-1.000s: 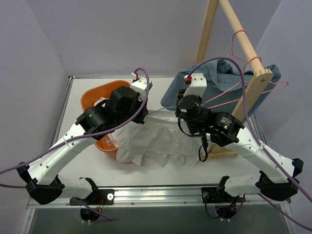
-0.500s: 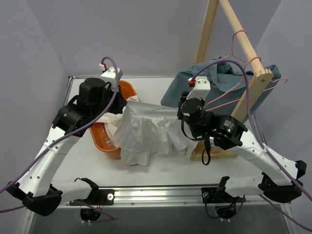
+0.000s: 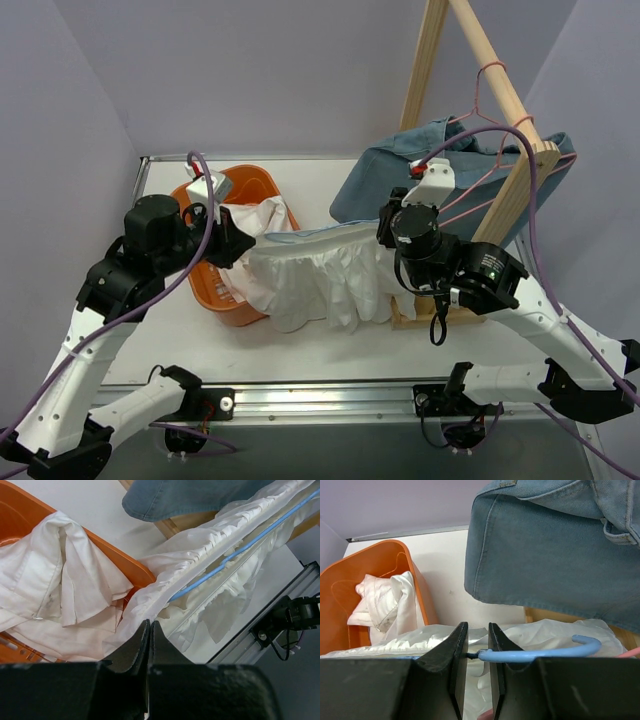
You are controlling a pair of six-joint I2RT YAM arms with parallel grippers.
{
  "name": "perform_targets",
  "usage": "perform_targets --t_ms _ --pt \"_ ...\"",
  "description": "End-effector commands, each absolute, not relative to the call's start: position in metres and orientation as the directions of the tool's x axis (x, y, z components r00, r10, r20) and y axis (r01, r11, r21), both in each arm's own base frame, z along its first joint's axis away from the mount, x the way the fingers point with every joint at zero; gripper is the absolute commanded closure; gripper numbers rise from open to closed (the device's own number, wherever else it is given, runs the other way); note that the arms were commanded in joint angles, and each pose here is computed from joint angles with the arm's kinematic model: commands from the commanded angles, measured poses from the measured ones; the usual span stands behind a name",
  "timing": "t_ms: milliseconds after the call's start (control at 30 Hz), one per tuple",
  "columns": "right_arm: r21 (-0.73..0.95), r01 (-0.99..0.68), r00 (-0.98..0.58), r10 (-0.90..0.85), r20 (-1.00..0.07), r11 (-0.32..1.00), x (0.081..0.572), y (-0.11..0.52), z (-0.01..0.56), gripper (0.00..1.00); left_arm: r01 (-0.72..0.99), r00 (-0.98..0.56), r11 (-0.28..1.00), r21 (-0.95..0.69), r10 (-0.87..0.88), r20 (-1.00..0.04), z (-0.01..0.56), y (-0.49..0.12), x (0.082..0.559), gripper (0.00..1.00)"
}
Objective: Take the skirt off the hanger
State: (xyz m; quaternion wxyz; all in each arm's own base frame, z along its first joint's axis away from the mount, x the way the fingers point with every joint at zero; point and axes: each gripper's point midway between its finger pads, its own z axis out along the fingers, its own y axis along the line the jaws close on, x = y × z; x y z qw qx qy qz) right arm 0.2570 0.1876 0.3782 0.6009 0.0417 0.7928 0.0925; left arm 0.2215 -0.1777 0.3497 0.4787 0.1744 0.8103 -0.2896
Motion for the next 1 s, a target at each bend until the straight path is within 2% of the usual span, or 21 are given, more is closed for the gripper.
perform_targets --t_ms 0,133,300,533,700,800,833,933,967 --pt "0.228 -0.013 -0.201 0.221 -0.954 0.974 0.26 0.173 0.402 1.0 0.578 -0.495 0.754 -0.312 0.019 -0.869 0.341 -0.185 0.229 0.98" --pt "0.38 -0.146 -0.179 0.353 -0.918 0.914 0.256 0.198 0.431 1.0 0.623 -0.526 0.69 -0.369 0.02 -0.85 0.332 -0.205 0.232 0.98" --pt "0.513 -0.235 -0.172 0.484 -0.858 0.826 0.247 0.208 0.467 1.0 0.644 -0.52 0.636 -0.425 -0.044 -0.853 0.337 -0.216 0.234 0.98" --pt "0.623 -0.295 -0.152 0.608 -0.779 0.725 0.233 0.2 0.499 1.0 0.693 -0.513 0.514 -0.505 -0.141 -0.847 0.355 -0.223 0.218 0.98" --pt "0.667 -0.397 -0.201 0.649 -0.733 0.63 0.22 0.215 0.518 1.0 0.693 -0.555 0.44 -0.571 -0.181 -0.812 0.357 -0.231 0.221 0.98" --pt "0.666 -0.439 -0.228 0.642 -0.732 0.604 0.215 0.224 0.528 1.0 0.669 -0.536 0.493 -0.557 -0.2 -0.82 0.364 -0.224 0.238 0.98" --pt "0.666 -0.445 -0.229 0.643 -0.731 0.599 0.213 0.223 0.533 1.0 0.676 -0.496 0.513 -0.529 -0.214 -0.842 0.384 -0.219 0.242 0.98" --pt "0.664 -0.451 -0.229 0.642 -0.731 0.596 0.209 0.218 0.538 1.0 0.611 -0.47 0.641 -0.465 -0.178 -0.864 0.389 -0.194 0.266 0.98" --pt "0.669 -0.458 -0.225 0.652 -0.724 0.586 0.205 0.212 0.542 1.0 0.611 -0.393 0.671 -0.42 -0.203 -0.897 0.423 -0.18 0.271 0.98"
